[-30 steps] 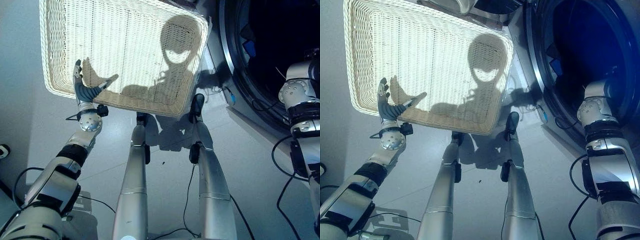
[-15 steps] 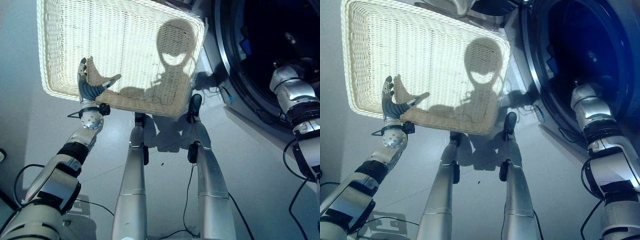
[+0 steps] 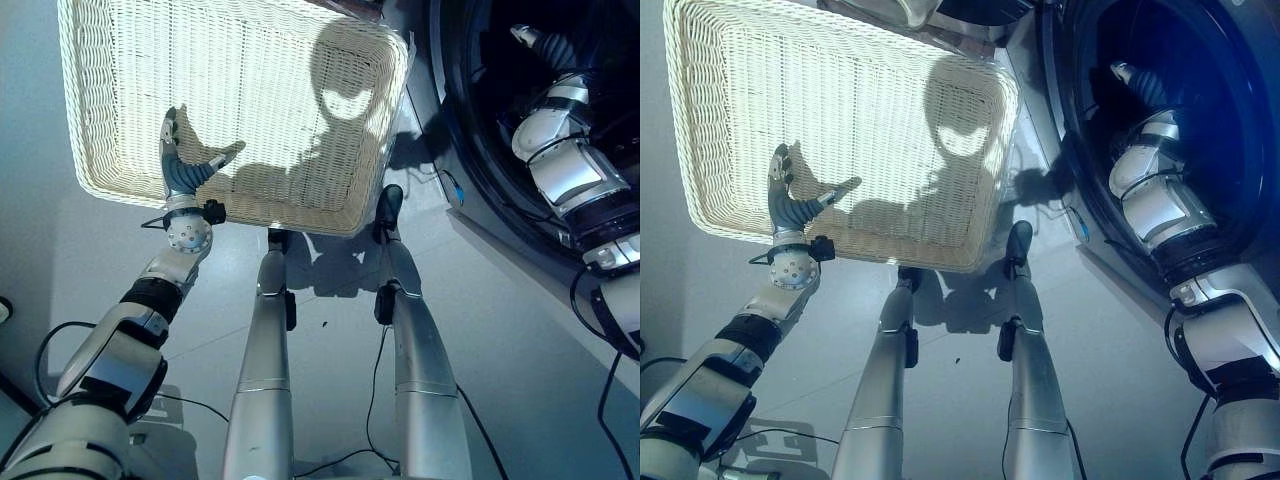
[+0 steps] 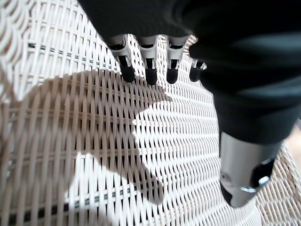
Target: Put the clothes into the washing machine.
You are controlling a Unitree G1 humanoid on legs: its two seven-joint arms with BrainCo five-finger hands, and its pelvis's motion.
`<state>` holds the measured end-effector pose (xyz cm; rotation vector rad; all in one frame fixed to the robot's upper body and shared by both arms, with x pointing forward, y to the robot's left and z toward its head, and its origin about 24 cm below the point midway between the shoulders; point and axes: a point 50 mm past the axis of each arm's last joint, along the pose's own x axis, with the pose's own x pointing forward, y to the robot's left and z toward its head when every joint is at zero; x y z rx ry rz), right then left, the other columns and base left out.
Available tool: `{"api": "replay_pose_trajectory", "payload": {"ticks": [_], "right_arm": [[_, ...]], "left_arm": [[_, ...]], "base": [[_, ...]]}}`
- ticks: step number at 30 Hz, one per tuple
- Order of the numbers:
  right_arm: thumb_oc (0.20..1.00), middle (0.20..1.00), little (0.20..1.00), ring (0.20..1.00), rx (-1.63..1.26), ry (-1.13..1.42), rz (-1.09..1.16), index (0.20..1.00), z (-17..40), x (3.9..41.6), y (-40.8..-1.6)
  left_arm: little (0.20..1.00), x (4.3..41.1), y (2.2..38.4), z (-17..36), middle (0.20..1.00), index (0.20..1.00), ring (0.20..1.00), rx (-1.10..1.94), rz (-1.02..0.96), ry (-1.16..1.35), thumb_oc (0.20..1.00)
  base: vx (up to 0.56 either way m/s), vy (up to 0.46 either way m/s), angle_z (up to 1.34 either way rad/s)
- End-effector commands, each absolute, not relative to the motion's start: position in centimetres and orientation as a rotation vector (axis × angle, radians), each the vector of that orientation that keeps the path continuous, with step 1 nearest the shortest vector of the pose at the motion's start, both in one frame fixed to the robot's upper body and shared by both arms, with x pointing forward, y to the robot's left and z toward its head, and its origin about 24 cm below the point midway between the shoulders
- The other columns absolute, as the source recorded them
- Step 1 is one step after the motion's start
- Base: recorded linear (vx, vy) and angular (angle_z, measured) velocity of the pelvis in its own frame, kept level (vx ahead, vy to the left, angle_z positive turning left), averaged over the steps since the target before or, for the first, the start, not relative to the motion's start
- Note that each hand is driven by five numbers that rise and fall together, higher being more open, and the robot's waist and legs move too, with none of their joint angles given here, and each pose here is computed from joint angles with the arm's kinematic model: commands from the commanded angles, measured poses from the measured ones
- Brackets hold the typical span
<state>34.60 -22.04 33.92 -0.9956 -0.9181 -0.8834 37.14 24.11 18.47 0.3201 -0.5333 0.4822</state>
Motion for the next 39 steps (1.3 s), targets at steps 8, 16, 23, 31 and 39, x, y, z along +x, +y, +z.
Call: {"api": "replay_pose_trajectory", "payload": {"ticks": [8, 16, 23, 31, 39], "right_arm": [[1.0, 1.0, 1.0, 1.0, -1.17, -0.924, -0.513, 1.0, 27.2, 34.2, -19.3], [1.0, 1.0, 1.0, 1.0, -1.065, -0.805, -0.39, 1.0, 21.3, 34.1, -18.5], [1.0, 1.0, 1.0, 1.0, -1.001, -0.646, -0.264, 1.0, 15.0, 32.8, -17.9], [1.0, 1.0, 1.0, 1.0, -0.865, -0.267, -0.141, 1.0, 5.3, 28.3, -20.6], [1.0, 1.0, 1.0, 1.0, -0.651, 0.212, -0.078, 1.0, -2.9, 23.1, -22.5]], "left_arm": [[1.0, 36.7, 22.5, 17.4, 1.0, 1.0, 1.0, 0.284, 0.5, -0.546, 1.0], [1.0, 36.2, 21.8, 14.5, 1.0, 1.0, 1.0, 0.29, 0.466, -0.468, 1.0], [1.0, 34.6, 21.6, 9.2, 1.0, 1.0, 1.0, 0.374, 0.361, -0.294, 1.0], [1.0, 28.1, 23.3, -0.9, 1.0, 1.0, 1.0, 0.376, 0.238, 0.076, 1.0], [1.0, 22.3, 24.6, -7.0, 1.0, 1.0, 1.0, 0.262, 0.067, 0.448, 1.0]], "base": [[0.0, 0.0, 0.0], [-0.03, 0.038, -0.02], [-0.02, 0.0, -0.02], [0.03, 0.017, -0.01], [0.12, 0.034, 0.02]]}}
